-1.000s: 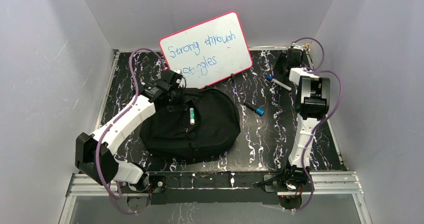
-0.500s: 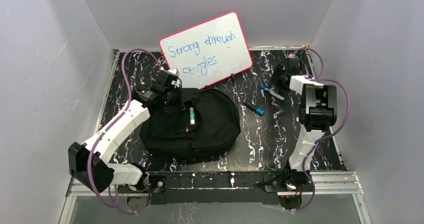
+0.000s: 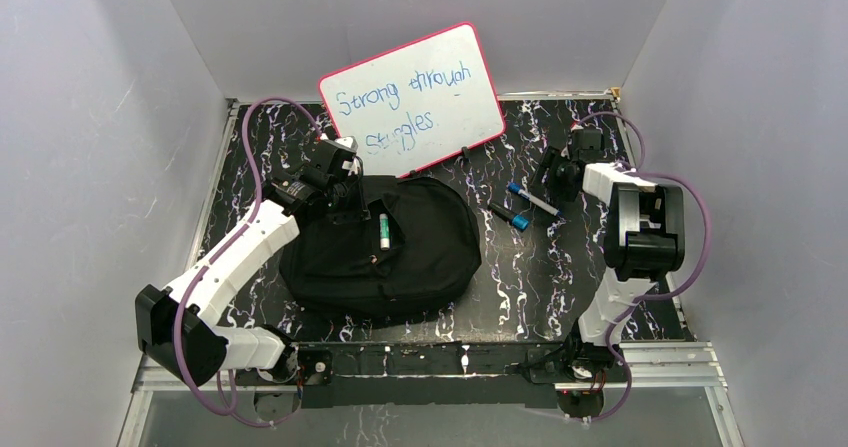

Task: Pack the student bag
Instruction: Move the stationery to the center of the board, then pick up the stationery from the center of the board.

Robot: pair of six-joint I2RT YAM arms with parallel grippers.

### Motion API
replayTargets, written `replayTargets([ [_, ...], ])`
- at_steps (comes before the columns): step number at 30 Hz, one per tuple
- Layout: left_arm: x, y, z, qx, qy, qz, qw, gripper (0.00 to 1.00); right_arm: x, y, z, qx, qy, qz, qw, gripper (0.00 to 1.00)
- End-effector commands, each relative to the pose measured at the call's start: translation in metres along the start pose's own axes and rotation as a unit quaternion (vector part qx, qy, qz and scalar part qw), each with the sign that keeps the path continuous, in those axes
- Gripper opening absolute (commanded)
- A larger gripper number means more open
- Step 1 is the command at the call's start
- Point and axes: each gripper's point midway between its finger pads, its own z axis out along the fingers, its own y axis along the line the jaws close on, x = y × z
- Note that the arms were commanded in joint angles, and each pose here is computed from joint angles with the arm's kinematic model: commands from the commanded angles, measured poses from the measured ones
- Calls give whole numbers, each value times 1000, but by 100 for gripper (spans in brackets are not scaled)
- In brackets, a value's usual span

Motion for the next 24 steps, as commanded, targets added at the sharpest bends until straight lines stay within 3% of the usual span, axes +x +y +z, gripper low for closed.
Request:
replayTargets([
  [1, -14, -16, -14, 38, -26, -9, 999, 0, 30, 5, -12, -7, 52, -7, 999, 73],
  [15, -13, -23, -16, 55, -17, -9, 998, 0, 76, 28, -18, 62, 96, -117, 986, 70],
  [24, -10, -22, -15, 54, -15, -9, 998, 0, 81, 12, -11, 116, 124, -152, 974, 57],
])
